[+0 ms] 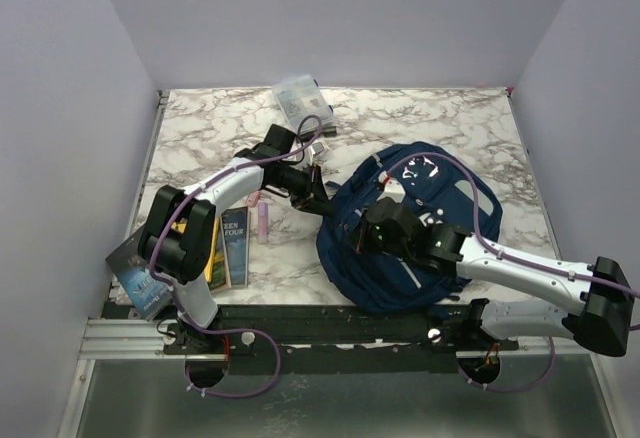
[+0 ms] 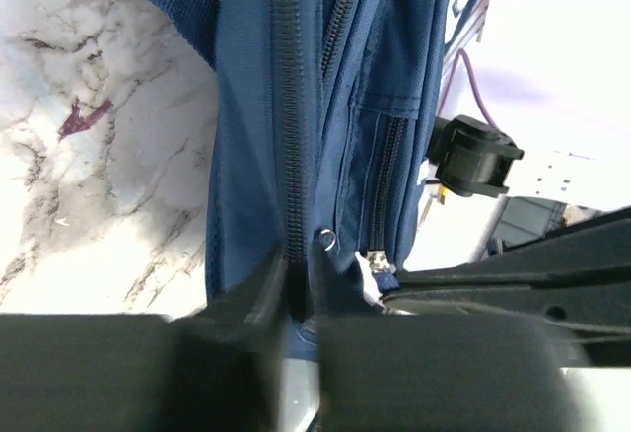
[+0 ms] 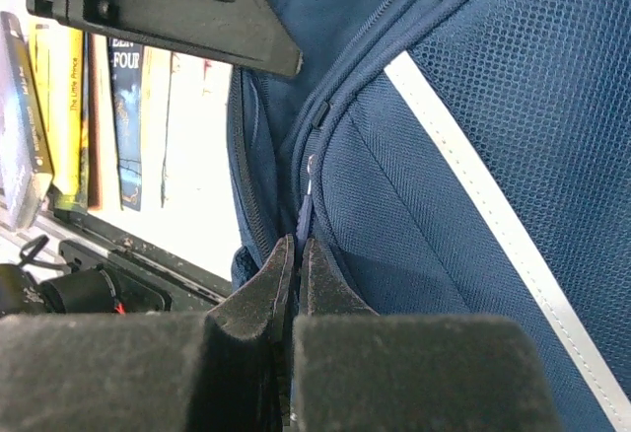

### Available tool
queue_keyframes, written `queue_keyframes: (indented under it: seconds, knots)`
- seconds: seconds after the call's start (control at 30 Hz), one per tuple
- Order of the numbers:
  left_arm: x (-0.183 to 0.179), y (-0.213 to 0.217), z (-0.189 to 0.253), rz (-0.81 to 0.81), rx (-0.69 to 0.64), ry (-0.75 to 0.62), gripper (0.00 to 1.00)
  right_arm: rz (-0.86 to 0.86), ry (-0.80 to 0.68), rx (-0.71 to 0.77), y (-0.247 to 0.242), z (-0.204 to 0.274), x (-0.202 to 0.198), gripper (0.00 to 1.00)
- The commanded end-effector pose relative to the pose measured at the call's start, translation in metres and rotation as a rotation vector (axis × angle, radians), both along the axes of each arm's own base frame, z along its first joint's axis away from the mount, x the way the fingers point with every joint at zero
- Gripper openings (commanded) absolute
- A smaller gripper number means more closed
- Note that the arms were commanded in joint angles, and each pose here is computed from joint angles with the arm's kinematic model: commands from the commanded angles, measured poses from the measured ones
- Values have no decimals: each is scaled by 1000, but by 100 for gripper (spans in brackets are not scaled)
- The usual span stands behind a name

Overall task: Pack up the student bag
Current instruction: Zip the student bag at the center of the board.

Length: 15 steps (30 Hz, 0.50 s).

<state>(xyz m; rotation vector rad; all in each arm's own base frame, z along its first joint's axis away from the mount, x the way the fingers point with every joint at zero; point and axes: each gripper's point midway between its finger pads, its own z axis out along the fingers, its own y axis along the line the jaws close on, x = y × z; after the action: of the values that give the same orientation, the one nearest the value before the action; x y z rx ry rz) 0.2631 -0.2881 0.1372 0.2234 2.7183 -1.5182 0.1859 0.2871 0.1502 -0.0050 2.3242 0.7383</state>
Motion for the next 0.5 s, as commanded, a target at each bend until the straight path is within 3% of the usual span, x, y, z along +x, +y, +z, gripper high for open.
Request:
queue_keyframes:
  seconds: [0.0, 0.03, 0.1, 0.17, 0.3, 0.4, 0.47]
  knots:
    - [22, 2, 25, 25, 19, -184, 38, 62, -2, 18, 17, 20, -3, 1]
    - [23, 4, 30, 31, 30, -214, 53, 60, -7, 7, 15, 19, -2, 1]
    - [25, 9, 40, 46, 57, -287, 65, 55, -9, -16, 11, 12, -2, 1]
    - [26, 12, 52, 49, 70, -355, 71, 49, -6, -25, 7, 7, -3, 1]
    - [16, -5, 60, -3, 34, -355, 68, 40, -5, -22, 2, 5, -5, 1]
    - [-4, -33, 44, -93, 22, -266, 57, 40, -6, -21, 0, 3, -5, 1]
    - [-12, -42, 31, -119, 38, -198, 56, 44, 0, -28, 1, 1, -6, 1]
